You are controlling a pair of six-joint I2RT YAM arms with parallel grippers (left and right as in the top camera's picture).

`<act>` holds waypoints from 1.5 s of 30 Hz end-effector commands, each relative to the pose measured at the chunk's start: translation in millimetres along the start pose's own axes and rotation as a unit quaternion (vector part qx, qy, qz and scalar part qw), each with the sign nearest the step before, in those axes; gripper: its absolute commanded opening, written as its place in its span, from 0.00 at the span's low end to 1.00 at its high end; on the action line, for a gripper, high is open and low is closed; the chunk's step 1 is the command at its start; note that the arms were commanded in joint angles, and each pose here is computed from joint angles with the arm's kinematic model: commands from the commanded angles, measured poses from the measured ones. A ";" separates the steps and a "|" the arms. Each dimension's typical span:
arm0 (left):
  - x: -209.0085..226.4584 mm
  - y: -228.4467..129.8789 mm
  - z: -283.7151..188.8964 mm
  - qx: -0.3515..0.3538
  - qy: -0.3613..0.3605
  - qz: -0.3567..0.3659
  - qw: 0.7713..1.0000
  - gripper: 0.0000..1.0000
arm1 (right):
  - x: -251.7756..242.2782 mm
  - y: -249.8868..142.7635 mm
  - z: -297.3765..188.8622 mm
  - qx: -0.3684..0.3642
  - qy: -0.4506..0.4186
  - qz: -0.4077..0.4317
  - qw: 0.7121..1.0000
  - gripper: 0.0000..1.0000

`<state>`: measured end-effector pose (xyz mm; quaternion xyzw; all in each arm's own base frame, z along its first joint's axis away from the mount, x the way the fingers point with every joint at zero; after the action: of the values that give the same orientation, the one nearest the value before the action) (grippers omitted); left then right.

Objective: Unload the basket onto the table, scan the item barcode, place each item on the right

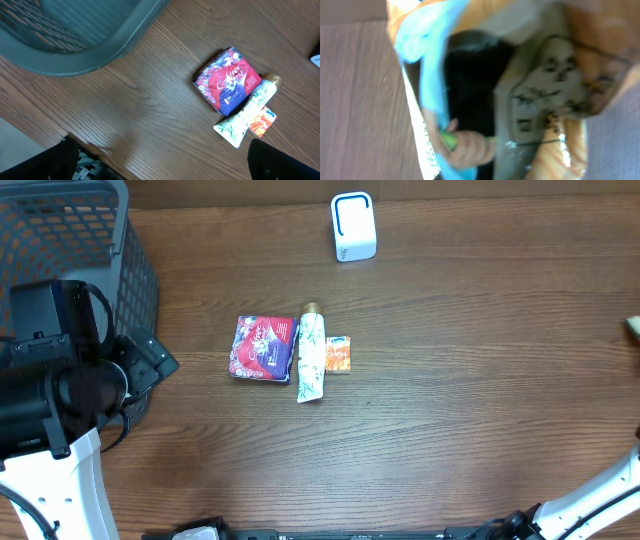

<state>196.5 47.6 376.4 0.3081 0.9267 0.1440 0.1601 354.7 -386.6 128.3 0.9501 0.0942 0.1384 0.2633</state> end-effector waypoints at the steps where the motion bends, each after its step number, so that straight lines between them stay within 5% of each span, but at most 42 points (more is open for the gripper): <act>1: 1.6 1.3 -0.1 -0.004 0.004 -0.010 1.000 1.00 | -17.6 21.2 -5.5 -0.026 -0.007 -0.008 1.000 0.37; 5: 1.7 1.2 -0.1 -0.004 0.004 -0.010 1.000 1.00 | -22.5 21.0 -5.3 -0.019 -0.010 -0.012 1.000 0.75; 12: 1.7 1.2 -0.1 -0.004 0.004 -0.010 1.000 1.00 | 7.7 26.3 -40.8 0.007 0.110 -0.029 0.994 0.84; 15: 1.7 1.2 -0.1 -0.004 0.004 -0.010 1.000 1.00 | 32.9 40.1 -83.3 0.000 0.198 -0.036 0.980 0.98; 18: 1.7 1.2 -0.1 -0.004 0.004 -0.010 1.000 1.00 | 50.9 56.5 -140.4 -0.036 0.252 -0.046 0.966 1.00; 21: 1.7 1.2 -0.1 -0.004 0.004 -0.010 1.000 1.00 | 52.6 59.0 -155.2 -0.054 0.243 -0.049 0.967 0.64; 23: 1.7 1.2 -0.1 -0.004 0.004 -0.010 1.000 1.00 | 50.4 53.3 -148.0 -0.046 0.222 -0.049 0.973 0.22; 25: 1.6 1.3 -0.1 -0.004 0.004 -0.010 1.000 0.99 | 43.6 48.6 -134.7 -0.044 0.179 -0.045 0.982 0.05; 39: 1.7 1.2 -0.1 -0.004 0.004 -0.010 1.000 1.00 | -2.3 -32.6 34.0 0.079 0.010 -0.093 0.992 0.04; 45: 1.7 1.2 -0.1 -0.004 0.004 -0.010 1.000 1.00 | -27.4 -28.8 32.9 0.093 -0.042 -0.085 0.991 0.04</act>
<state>196.6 47.6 376.4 0.3081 0.9266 0.1440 0.1603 352.4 -372.6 70.6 0.9626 0.1845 0.0961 0.1734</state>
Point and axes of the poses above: each gripper's point midway between its finger pads, its own z axis out along the fingers, its own x axis along the line the jaws close on, y = z × x, the point moved 6 cm from there along -z, back along the fingers, and after that the axes turned 10 degrees about -z, right-handed, at the moved point
